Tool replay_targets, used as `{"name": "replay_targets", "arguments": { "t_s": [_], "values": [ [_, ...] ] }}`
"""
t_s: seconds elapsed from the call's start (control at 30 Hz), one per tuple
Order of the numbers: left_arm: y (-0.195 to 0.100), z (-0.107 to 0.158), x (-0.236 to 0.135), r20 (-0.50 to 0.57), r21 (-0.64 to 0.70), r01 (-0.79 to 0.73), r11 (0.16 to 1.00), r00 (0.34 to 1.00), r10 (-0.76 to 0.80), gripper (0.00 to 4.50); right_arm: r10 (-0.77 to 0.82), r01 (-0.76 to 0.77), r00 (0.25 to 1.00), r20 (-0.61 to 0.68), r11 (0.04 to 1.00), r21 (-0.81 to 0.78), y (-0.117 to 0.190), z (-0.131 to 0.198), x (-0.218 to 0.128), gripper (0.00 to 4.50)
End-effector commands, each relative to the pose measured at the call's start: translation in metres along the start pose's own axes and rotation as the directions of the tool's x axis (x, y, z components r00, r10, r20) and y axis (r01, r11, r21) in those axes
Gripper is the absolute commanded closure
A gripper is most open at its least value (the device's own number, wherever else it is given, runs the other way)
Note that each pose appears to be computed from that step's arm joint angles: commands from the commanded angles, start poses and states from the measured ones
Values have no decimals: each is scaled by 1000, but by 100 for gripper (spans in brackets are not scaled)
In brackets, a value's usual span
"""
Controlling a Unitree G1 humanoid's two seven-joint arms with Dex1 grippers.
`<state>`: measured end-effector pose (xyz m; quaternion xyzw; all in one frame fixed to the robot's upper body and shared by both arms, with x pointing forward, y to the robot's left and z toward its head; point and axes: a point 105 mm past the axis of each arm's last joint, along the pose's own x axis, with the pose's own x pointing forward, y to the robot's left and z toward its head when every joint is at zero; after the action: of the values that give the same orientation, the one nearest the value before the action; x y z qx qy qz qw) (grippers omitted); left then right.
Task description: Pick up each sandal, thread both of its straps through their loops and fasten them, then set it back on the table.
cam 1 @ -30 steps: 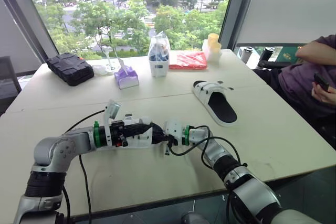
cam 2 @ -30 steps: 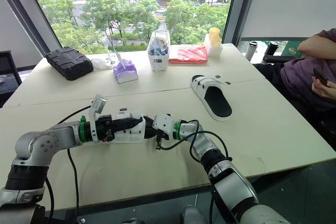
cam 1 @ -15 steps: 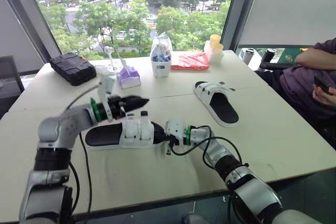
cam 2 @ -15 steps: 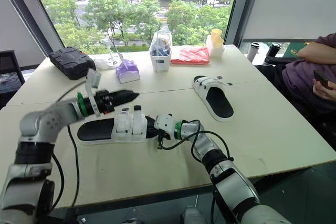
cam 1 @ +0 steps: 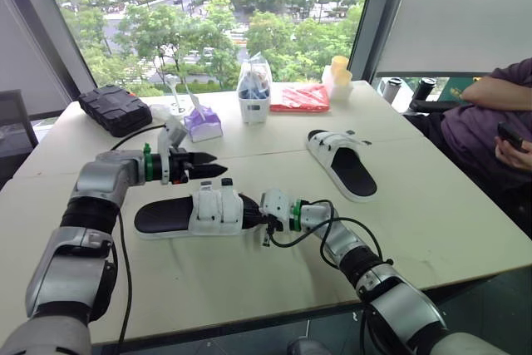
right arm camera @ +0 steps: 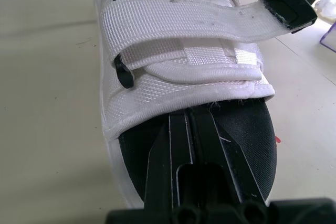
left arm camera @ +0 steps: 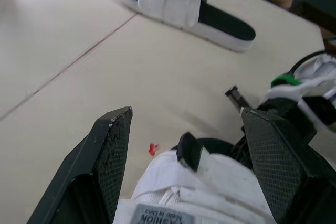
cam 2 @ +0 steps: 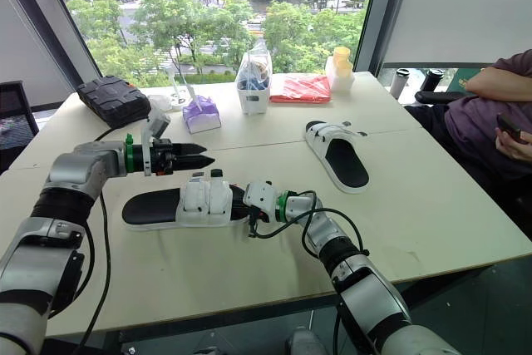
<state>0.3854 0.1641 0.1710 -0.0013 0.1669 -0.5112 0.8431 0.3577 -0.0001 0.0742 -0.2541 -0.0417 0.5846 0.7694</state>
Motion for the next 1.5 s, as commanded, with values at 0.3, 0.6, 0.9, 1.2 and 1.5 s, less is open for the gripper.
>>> {"name": "replay_targets", "arguments": {
  "t_s": [0.3, 0.6, 0.9, 1.2, 1.5],
  "values": [
    [-9, -2, 17, -8, 13, 90, 996, 996, -89, 403, 81, -60, 978, -190, 992, 110, 30, -51, -8, 450],
    [-22, 65, 5, 279, -38, 178, 983, 947, -161, 442, 78, -58, 978, -195, 992, 110, 30, -52, -10, 450],
    [5, 45, 14, 195, -46, 4, 999, 981, 5, 442, 85, -64, 977, -194, 992, 113, 32, -53, -9, 450],
    [32, -13, 26, -119, 109, -135, 985, 982, 147, 442, 86, -64, 978, -192, 991, 117, 34, -53, -9, 450],
    [38, -9, 30, -156, 204, -162, 965, 968, 195, 193, 62, -41, 985, -160, 991, 131, 25, -44, -9, 450]
  ]
}}
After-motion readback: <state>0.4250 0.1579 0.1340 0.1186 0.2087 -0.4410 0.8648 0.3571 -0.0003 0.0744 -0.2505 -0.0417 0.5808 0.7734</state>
